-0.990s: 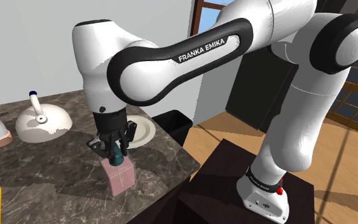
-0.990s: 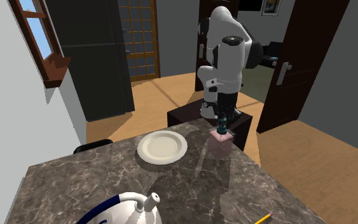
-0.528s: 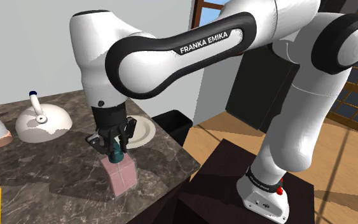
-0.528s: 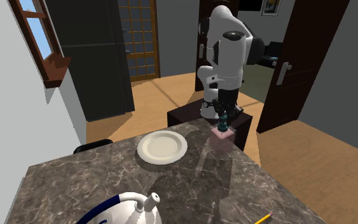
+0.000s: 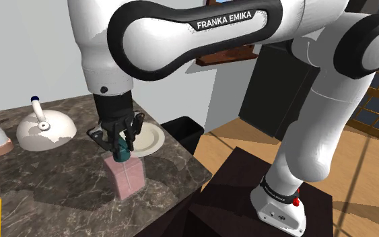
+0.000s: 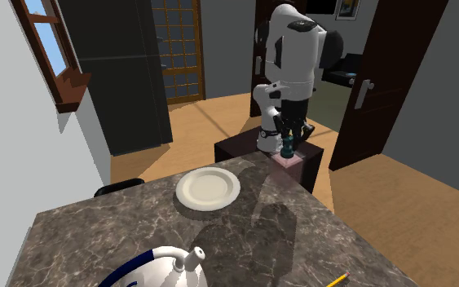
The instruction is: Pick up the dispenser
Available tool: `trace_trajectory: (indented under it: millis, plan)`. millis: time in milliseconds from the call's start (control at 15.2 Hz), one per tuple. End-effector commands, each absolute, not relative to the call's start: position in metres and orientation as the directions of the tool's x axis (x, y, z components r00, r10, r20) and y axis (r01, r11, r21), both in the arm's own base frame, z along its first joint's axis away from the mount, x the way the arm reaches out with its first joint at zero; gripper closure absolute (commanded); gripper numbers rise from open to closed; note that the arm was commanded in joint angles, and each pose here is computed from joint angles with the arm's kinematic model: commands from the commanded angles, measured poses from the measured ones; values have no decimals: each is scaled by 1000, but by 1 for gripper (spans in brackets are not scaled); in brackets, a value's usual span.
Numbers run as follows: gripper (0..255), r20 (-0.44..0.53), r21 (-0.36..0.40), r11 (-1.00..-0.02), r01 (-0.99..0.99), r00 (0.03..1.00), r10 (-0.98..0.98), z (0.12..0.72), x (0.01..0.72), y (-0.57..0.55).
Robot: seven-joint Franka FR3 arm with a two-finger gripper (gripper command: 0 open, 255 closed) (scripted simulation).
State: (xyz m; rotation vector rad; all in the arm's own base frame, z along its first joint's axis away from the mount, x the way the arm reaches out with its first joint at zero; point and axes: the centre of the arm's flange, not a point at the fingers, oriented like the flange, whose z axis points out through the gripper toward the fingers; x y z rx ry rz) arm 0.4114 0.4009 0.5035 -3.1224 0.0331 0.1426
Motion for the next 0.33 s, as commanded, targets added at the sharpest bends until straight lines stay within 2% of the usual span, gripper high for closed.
trace_trajectory:
  millis: [0,264]
  plan:
    - [255,-91,-15,-1000,-22,996,-20,515,412,402]
    - [255,-91,-15,-1000,-22,996,-20,526,412,402]
